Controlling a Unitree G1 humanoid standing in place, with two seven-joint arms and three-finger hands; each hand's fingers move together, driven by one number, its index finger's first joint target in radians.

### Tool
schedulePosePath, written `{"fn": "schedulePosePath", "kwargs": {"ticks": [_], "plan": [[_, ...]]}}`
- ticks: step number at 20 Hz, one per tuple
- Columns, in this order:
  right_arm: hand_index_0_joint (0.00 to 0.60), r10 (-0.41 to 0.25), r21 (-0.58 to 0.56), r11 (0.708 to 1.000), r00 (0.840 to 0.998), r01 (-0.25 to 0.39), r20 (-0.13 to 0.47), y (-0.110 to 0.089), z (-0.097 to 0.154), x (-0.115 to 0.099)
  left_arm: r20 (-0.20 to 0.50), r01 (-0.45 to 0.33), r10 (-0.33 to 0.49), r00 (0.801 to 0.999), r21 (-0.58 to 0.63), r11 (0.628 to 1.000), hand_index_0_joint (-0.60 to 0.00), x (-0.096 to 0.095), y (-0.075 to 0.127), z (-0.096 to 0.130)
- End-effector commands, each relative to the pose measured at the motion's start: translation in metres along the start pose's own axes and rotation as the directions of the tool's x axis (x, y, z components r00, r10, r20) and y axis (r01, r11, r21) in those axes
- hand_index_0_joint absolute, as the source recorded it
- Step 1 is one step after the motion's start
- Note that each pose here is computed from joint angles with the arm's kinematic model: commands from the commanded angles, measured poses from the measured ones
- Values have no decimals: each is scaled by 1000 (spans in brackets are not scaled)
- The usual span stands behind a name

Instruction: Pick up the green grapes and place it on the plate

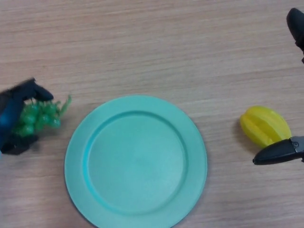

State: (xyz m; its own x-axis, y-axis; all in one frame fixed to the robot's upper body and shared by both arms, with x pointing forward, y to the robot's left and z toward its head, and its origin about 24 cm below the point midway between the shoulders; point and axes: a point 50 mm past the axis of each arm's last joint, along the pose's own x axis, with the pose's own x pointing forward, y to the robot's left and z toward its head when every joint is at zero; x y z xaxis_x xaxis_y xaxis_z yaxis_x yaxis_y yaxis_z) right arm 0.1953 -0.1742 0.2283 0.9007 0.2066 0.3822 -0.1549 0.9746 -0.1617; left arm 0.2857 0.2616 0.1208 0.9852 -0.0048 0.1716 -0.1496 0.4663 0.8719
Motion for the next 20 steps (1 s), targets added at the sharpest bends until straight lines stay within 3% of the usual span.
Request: {"fn": "schedulePosePath", "kwargs": {"ticks": [1,4,5,7,8,9,12,14,16,17,18,19,20], "plan": [[0,-27,-71,997,977,43,211,-6,31,-4,91,-197,201,975,-48,979,-600,-8,63,21],[0,-26,-74,996,976,43,218,-6,32,-4,200,-125,146,969,-115,985,-600,-23,66,57],[0,-27,-74,996,975,44,219,-5,31,-4,259,-68,113,959,-176,982,-600,-31,63,76],[0,-28,-73,996,976,45,217,-6,32,-5,365,18,39,930,-151,988,-600,-42,55,103],[0,-29,-74,996,976,46,217,-7,32,-5,389,33,31,921,-158,987,-600,-45,52,111],[0,-33,-73,996,975,50,219,-8,32,-5,420,104,-19,907,-179,978,-600,-51,47,124],[0,-35,-78,996,975,54,219,-8,32,-6,446,81,-26,895,-105,991,-600,-52,40,131],[0,-38,-83,995,975,57,219,-8,31,-6,439,36,43,897,-170,985,-600,-50,44,132],[0,-38,-85,995,975,58,218,-8,31,-6,438,36,49,898,-184,982,-400,-51,45,131],[0,-38,-88,994,975,58,218,-8,31,-6,436,43,43,899,-187,981,-250,-53,46,130],[0,-38,-91,994,975,59,218,-8,31,-6,437,49,40,899,-190,980,-150,-55,47,130],[0,-34,-101,993,975,58,219,-6,31,-5,446,49,47,894,-202,978,-8,-58,52,131],[0,-33,-102,993,975,57,220,-6,31,-5,454,37,61,889,-203,978,0,-59,53,131]]}}
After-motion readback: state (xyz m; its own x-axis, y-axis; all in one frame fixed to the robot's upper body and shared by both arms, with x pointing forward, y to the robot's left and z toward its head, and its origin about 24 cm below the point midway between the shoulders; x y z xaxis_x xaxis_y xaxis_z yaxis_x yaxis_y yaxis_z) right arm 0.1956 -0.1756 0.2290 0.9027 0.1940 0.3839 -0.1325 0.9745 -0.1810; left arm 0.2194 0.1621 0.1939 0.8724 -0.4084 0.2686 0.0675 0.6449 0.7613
